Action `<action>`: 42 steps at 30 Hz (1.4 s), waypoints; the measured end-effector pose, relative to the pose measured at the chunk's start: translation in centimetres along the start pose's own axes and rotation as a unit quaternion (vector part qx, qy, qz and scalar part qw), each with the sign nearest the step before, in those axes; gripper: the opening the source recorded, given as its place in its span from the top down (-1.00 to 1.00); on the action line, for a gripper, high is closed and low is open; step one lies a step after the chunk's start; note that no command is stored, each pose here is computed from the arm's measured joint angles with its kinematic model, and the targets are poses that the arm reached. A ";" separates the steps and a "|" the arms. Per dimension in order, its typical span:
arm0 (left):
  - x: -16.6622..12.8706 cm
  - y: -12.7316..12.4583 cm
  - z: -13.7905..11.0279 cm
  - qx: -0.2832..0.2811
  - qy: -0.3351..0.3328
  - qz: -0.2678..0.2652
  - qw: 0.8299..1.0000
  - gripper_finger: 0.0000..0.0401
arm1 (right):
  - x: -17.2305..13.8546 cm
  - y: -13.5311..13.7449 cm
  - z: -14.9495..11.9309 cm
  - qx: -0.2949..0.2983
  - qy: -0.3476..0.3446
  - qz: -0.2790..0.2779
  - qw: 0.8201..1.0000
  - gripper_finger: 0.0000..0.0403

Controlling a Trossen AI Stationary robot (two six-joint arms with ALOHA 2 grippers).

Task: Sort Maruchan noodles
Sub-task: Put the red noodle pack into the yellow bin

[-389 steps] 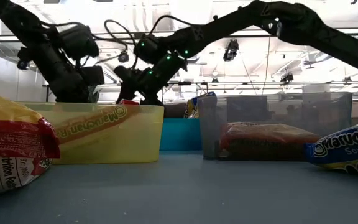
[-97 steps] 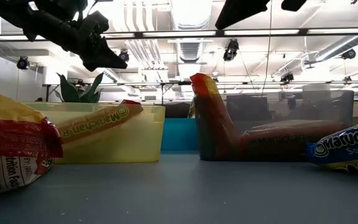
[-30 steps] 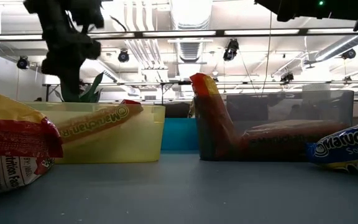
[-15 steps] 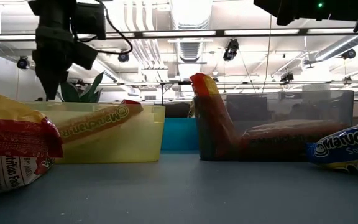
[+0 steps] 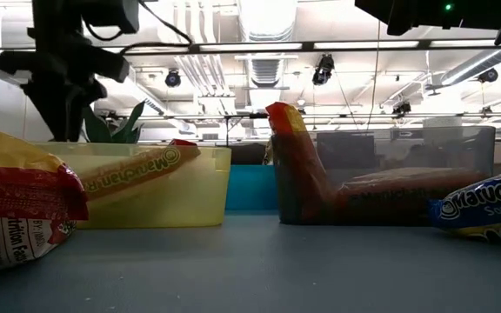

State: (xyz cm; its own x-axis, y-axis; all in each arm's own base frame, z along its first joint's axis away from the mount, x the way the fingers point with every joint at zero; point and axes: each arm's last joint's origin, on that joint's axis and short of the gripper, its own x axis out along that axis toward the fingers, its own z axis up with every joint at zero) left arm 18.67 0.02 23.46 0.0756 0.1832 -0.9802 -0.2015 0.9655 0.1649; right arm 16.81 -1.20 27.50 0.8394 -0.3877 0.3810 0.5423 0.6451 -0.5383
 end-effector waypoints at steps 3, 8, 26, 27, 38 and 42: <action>0.4 -0.6 0.3 0.015 0.001 0.018 1.000 0.14 | 0.0 0.0 0.0 0.000 0.000 0.000 1.000 0.96; 1.4 -1.1 0.9 0.010 0.026 0.025 0.999 0.15 | 0.0 0.0 0.0 0.000 0.000 0.000 1.000 0.95; 7.6 -2.6 2.3 0.023 0.152 0.062 0.986 0.28 | 0.0 0.1 -0.1 -0.004 0.003 0.003 1.000 0.96; 7.9 -2.7 2.2 0.023 0.160 0.065 0.985 0.30 | 0.0 0.1 -0.1 -0.004 0.003 0.003 1.000 0.96; 8.0 -2.7 2.0 0.026 0.162 0.060 0.985 0.96 | 0.0 0.2 -0.2 -0.008 0.010 0.010 1.000 0.96; 6.4 -2.3 2.0 0.017 0.105 0.059 0.993 0.98 | 0.0 0.4 -0.4 -0.012 0.018 0.018 1.000 0.96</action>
State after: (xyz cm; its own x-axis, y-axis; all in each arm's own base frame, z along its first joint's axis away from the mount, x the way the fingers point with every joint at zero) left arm 21.54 -0.62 17.01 -0.1519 0.2556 -0.9548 -0.1641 0.9460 0.2794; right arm 17.01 -1.20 27.02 0.8591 -0.3878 0.3339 0.5117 0.6430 -0.5698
